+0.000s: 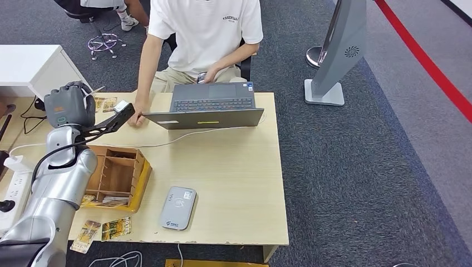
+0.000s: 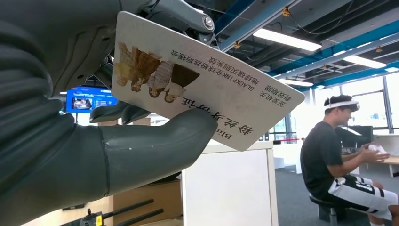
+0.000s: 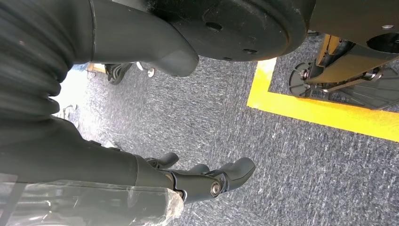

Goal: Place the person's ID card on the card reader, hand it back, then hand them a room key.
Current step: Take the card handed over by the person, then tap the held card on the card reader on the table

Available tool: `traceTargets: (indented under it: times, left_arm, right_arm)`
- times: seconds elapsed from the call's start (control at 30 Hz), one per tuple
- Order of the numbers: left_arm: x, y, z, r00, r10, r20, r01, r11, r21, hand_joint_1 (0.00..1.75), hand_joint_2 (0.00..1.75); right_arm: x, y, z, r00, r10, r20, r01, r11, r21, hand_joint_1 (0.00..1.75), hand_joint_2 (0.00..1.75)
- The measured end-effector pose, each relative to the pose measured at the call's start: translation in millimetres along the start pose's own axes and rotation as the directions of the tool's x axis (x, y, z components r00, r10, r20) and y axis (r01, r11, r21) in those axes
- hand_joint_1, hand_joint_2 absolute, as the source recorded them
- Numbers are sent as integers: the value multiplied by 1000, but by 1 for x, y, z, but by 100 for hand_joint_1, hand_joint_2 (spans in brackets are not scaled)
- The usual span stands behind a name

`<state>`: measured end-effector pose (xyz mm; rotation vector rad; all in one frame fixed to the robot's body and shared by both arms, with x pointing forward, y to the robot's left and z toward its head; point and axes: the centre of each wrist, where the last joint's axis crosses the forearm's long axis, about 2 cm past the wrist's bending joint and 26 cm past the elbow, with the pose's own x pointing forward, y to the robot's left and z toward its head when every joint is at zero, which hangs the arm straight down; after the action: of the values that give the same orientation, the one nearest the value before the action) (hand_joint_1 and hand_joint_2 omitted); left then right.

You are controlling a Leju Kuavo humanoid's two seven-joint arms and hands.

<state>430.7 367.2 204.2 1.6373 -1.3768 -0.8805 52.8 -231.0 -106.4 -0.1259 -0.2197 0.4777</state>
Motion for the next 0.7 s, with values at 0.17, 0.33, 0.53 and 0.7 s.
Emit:
traceTargets:
  times: [0.17, 0.33, 0.53, 0.7]
  left_arm:
    - [30, 6, 20, 989, 86, 118, -96, 992, 77, 175, 175]
    - [91, 32, 66, 928, 171, 330, -223, 967, 126, 175, 175]
    - [142, 55, 114, 826, 247, 506, -335, 938, 88, 175, 175]
    - [161, 53, 144, 778, 308, 547, -343, 938, -40, 175, 175]
  right_arm:
    - [0, 0, 0, 1000, -4, -10, 4, 1000, 1, 0, 175]
    - [0, 0, 0, 999, -31, -24, 31, 1000, -7, 0, 175]
    - [-1, 1, 0, 997, -69, -34, 69, 998, -11, 0, 175]
    - [-2, 1, 0, 993, -107, -46, 106, 994, -18, 0, 175]
